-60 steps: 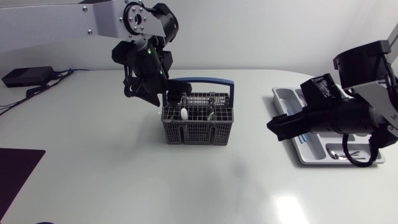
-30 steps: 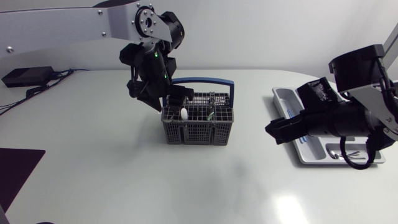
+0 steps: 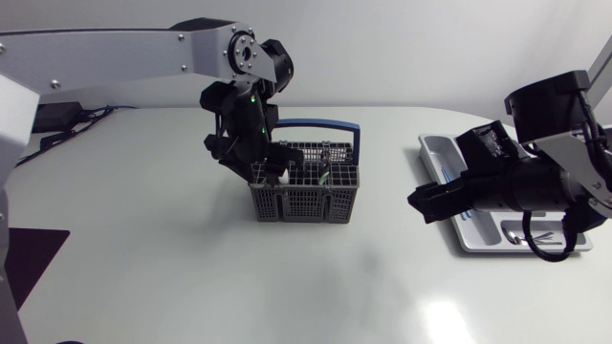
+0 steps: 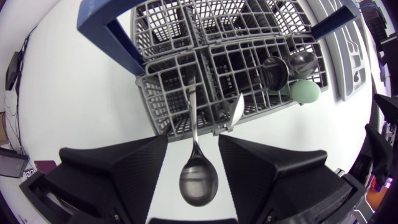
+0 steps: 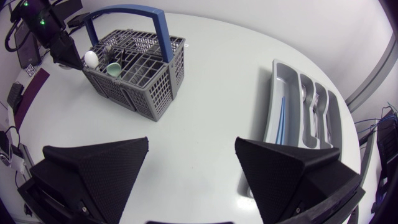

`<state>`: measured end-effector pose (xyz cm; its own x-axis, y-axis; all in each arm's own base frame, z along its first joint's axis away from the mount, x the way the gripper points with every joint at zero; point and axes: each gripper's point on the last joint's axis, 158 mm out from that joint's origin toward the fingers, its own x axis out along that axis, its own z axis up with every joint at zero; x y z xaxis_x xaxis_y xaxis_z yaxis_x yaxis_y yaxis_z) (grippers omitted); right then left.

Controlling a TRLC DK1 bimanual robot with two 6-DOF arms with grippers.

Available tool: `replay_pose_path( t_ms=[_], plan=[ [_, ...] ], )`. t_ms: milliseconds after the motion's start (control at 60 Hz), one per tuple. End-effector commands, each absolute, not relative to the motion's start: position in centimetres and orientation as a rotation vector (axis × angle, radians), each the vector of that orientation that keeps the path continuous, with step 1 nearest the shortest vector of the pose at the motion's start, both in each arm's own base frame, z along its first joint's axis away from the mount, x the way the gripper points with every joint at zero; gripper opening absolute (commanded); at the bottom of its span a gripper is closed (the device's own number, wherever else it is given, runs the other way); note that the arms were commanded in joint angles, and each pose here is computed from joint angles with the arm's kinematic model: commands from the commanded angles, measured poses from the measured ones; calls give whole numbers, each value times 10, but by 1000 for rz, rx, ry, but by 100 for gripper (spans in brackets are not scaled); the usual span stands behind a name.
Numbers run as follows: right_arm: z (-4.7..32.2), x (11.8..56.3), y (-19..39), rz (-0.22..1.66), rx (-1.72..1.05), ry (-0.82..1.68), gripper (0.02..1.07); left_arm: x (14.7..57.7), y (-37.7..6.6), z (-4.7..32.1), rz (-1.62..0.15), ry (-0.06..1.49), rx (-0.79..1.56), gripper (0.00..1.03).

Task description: Unload the cutlery basket into the drawer organizer.

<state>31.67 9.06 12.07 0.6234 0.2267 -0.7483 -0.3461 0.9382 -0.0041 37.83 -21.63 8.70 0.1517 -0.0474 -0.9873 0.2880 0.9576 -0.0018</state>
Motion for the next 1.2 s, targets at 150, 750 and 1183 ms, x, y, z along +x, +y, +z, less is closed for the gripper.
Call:
replay_pose_path(
  t_ms=[150, 750, 1183],
  plan=[
    [106, 309, 92, 347, -175, 869, 102, 381, -219, 85, -226, 1418, 190, 42],
    [100, 306, 92, 350, -179, 875, 102, 378, -221, 95, -232, 1419, 196, 4],
    [96, 304, 90, 353, -189, 882, 102, 375, -217, 94, -230, 1438, 203, 22]
  ],
)
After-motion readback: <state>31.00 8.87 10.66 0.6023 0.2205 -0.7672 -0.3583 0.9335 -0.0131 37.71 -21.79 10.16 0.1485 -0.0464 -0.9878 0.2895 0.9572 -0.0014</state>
